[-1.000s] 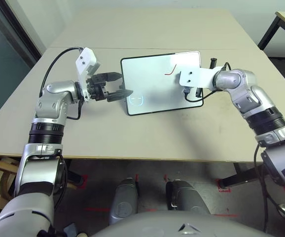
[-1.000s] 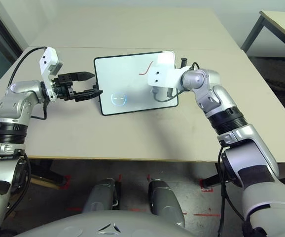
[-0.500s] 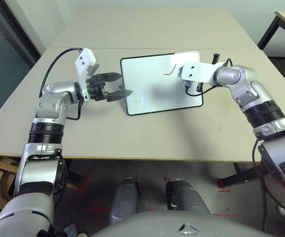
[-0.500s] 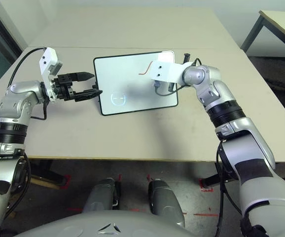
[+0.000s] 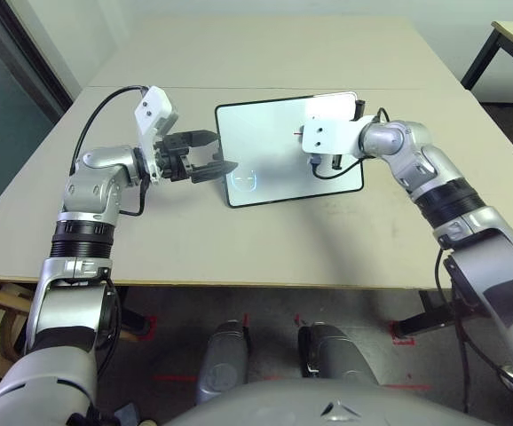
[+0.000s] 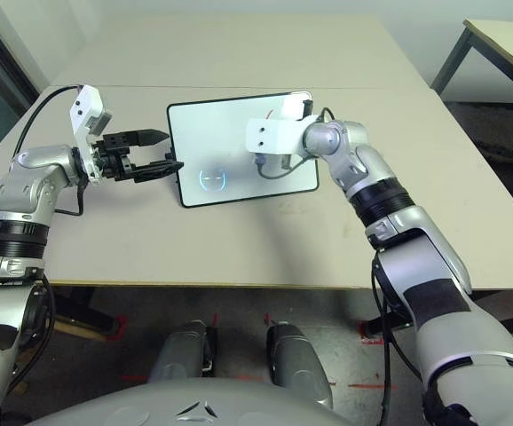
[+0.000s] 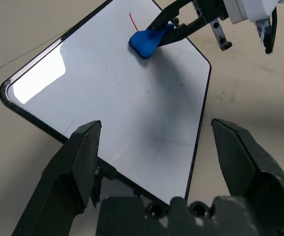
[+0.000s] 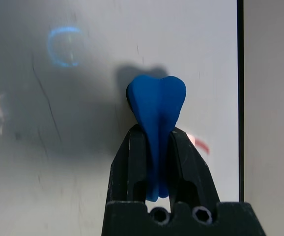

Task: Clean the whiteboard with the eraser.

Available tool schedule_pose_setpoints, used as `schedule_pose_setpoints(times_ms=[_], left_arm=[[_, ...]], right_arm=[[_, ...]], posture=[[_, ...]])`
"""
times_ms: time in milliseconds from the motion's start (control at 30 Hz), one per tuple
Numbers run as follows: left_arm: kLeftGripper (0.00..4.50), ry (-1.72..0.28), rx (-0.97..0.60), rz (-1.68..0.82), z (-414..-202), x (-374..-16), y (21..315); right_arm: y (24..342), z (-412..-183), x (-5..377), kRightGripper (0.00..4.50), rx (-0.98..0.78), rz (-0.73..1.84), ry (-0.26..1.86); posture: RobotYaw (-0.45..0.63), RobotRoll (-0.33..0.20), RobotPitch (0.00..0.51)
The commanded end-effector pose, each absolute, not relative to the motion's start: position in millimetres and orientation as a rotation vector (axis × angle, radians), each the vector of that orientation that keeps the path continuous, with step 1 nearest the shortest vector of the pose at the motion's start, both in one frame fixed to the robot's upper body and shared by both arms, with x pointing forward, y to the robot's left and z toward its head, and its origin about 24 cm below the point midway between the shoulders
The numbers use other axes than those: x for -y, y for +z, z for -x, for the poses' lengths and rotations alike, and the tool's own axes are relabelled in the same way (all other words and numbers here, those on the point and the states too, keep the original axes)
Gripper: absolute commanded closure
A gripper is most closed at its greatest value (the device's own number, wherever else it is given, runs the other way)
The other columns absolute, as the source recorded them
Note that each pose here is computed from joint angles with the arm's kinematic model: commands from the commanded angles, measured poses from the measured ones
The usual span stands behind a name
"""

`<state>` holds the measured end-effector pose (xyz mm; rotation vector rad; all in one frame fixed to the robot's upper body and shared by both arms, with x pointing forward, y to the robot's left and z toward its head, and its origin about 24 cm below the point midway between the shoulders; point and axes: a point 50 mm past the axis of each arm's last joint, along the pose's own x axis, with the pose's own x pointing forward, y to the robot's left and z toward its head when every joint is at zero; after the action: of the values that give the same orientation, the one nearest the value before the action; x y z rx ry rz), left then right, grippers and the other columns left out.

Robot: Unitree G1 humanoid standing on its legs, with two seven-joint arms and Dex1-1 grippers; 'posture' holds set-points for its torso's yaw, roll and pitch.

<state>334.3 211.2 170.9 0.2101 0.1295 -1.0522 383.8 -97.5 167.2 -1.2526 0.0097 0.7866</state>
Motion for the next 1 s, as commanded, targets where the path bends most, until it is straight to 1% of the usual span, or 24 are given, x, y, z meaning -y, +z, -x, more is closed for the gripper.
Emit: schedule_pose_setpoints(times_ms=[33,167,300,700,1000], left_arm=[[0.0,-1.045,-0.114,-0.211,-334.7,-212.7,174.9],[0.0,-1.045,-0.114,-0.212,-334.2,-212.7,175.1],[0.0,-1.046,-0.115,-0.213,-334.1,-212.7,175.6],[0.0,-1.057,-0.114,-0.216,-336.5,-210.1,176.5],[0.0,-1.055,-0.117,-0.217,-336.6,-210.8,176.1]], right_arm=[[171.8,-385.0,89.5,4.13,0.011,1.27,0.794],[170.4,-384.9,87.2,4.13,0.014,1.266,0.799],[167.6,-386.0,94.3,4.13,-0.004,1.279,0.785],[157.1,-387.5,138.9,4.13,-0.094,1.344,0.719],[156.5,-390.1,169.0,4.13,-0.158,1.363,0.655]], posture=[[0.21,0.0,0.041],[0.22,0.0,0.046],[0.21,0.0,0.047],[0.2,0.0,0.05],[0.2,0.0,0.05]])
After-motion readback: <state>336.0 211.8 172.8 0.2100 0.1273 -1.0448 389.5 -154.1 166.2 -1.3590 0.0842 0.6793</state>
